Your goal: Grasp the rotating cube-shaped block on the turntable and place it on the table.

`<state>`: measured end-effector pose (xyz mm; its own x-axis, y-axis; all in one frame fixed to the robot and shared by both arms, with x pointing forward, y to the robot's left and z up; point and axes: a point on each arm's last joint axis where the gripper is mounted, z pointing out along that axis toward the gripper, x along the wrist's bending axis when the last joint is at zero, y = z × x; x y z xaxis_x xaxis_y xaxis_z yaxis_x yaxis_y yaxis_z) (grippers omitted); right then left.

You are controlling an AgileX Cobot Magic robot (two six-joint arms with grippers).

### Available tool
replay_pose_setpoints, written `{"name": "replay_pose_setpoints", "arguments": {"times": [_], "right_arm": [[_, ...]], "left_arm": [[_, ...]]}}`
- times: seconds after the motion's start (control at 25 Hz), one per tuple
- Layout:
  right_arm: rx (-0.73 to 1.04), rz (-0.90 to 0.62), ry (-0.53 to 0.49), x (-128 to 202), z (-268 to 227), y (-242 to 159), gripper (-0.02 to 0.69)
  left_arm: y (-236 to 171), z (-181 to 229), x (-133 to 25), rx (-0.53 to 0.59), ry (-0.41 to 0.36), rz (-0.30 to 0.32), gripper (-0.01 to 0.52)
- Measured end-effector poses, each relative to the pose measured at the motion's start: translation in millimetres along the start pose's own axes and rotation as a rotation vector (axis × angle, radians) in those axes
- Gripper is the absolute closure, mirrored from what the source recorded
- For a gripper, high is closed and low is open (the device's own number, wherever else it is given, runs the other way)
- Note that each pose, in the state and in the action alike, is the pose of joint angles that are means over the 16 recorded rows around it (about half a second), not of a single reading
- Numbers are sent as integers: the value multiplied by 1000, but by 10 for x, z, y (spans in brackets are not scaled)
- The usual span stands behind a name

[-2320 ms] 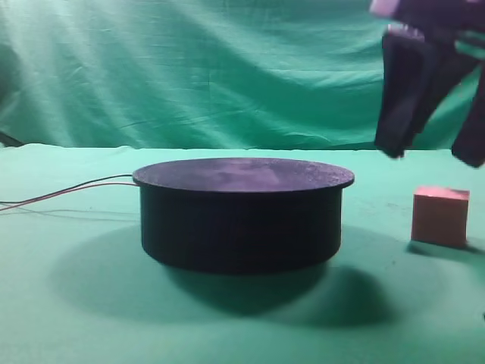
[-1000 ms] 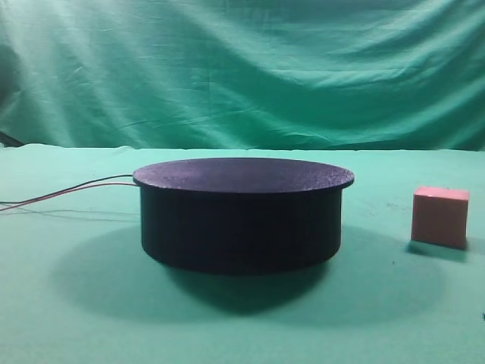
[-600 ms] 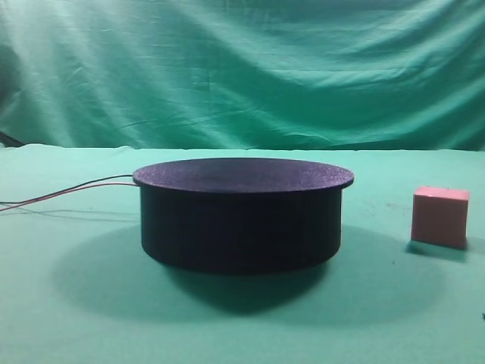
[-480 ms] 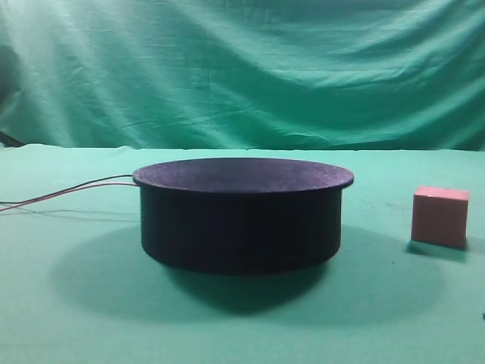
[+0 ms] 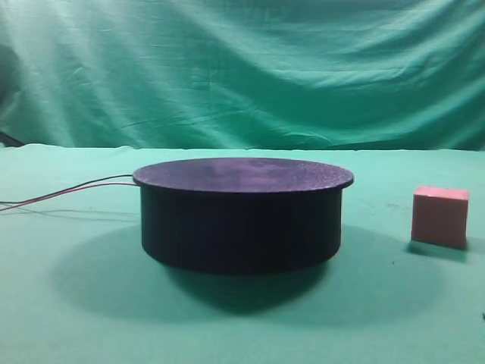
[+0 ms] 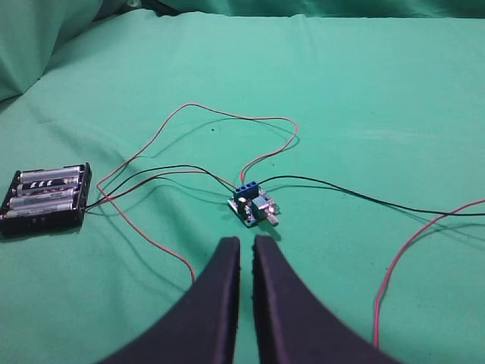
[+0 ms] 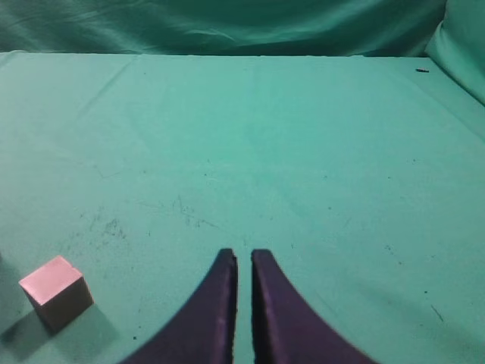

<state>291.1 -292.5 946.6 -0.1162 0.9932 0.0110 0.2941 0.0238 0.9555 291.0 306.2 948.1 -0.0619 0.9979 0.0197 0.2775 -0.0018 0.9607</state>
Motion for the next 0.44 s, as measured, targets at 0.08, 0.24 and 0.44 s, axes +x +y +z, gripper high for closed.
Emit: {"name": "replay_pose_setpoints", "arguments": {"times": [0.08, 0.24, 0.44], "right_arm": [[2, 0, 0, 0, 0, -2, 616], [3, 0, 0, 0, 0, -3, 616], [3, 0, 0, 0, 0, -3, 616]], "left_arm": [[0, 0, 0, 0, 0, 0, 514], [0, 0, 0, 0, 0, 0, 514], [0, 0, 0, 0, 0, 0, 514]]}}
